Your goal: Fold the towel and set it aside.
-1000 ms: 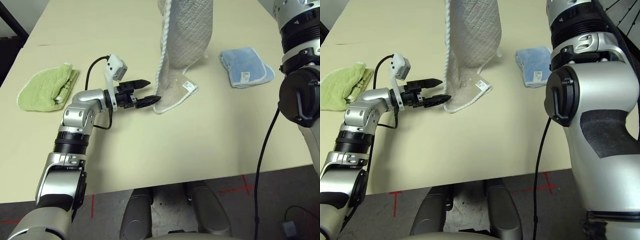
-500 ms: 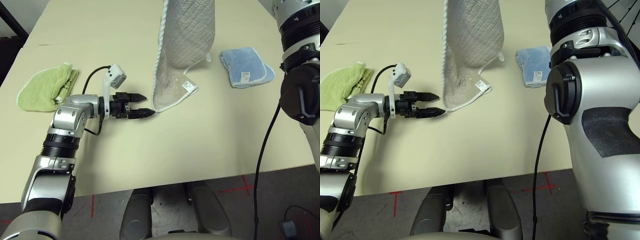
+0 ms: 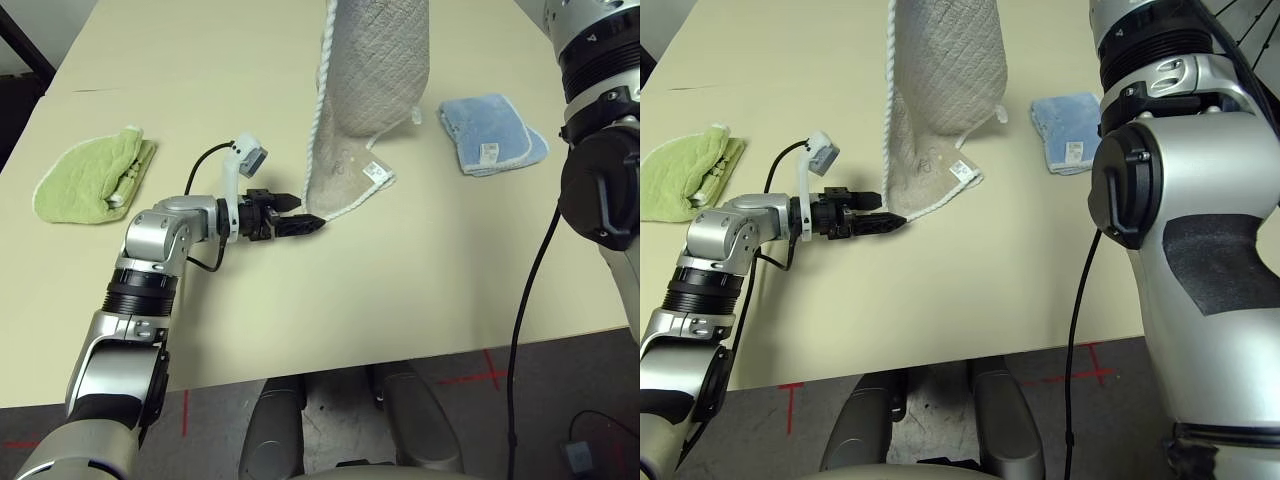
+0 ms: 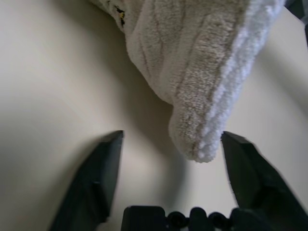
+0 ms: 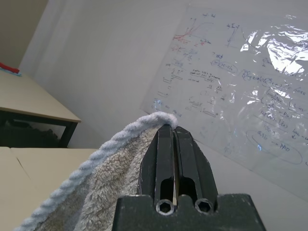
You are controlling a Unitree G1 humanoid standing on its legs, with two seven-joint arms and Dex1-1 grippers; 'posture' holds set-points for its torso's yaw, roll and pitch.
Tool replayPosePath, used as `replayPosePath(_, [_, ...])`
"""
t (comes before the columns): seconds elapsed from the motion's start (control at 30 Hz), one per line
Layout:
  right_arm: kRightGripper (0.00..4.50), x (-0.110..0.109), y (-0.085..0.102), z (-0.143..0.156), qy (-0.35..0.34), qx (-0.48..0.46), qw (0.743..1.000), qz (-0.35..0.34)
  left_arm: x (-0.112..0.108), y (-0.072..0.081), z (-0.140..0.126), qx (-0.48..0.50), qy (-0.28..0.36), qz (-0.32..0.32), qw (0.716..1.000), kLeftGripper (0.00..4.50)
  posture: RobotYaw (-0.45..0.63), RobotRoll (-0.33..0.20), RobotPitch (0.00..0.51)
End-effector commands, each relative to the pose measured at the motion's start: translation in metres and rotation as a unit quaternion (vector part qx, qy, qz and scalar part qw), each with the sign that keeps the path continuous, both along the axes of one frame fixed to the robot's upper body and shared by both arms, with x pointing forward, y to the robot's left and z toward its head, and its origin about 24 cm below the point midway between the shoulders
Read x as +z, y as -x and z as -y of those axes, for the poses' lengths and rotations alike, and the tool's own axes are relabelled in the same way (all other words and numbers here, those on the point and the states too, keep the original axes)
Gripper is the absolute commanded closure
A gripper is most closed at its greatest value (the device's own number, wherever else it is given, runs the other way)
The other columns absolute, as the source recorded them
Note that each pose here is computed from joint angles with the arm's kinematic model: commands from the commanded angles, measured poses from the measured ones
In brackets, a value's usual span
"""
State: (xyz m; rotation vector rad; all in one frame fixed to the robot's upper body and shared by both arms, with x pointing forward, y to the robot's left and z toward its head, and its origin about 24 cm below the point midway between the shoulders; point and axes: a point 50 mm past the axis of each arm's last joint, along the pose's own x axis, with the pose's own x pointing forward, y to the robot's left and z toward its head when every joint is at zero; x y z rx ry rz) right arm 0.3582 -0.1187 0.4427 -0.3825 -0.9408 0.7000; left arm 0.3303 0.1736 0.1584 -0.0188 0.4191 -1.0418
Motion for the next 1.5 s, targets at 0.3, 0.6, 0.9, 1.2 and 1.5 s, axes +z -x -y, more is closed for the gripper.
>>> replayPosePath(0.3, [4.50, 0.004, 0.002, 0.009, 0.004, -0.021, 1.000, 0.012, 0.003, 0.000, -0.007, -0.009, -0.019, -0.014, 1.000, 4.47, -0.06, 0.000, 0.230])
replayPosePath(0.6, [4.50, -0.032, -0.013, 0.074, -0.020, -0.110, 0.992, -0.055, 0.055, -0.017, -0.069, 0.091, -0.105, 0.099, 0.985, 4.47, -0.04, 0.000, 0.233])
replayPosePath(0.9, [4.50, -0.158, -0.004, 0.155, -0.108, -0.066, 0.934, -0.334, 0.147, -0.029, -0.104, 0.188, -0.157, 0.272, 0.931, 4.47, -0.03, 0.000, 0.251])
replayPosePath(1.2, [4.50, -0.172, 0.019, 0.171, -0.092, -0.066, 0.899, -0.423, 0.156, -0.030, -0.127, 0.242, -0.098, 0.245, 0.934, 4.47, -0.01, 0.000, 0.266])
replayPosePath(1.5, [4.50, -0.174, 0.017, 0.171, -0.028, -0.032, 0.880, -0.472, 0.146, -0.029, -0.139, 0.262, -0.090, 0.212, 0.937, 4.47, -0.01, 0.000, 0.257])
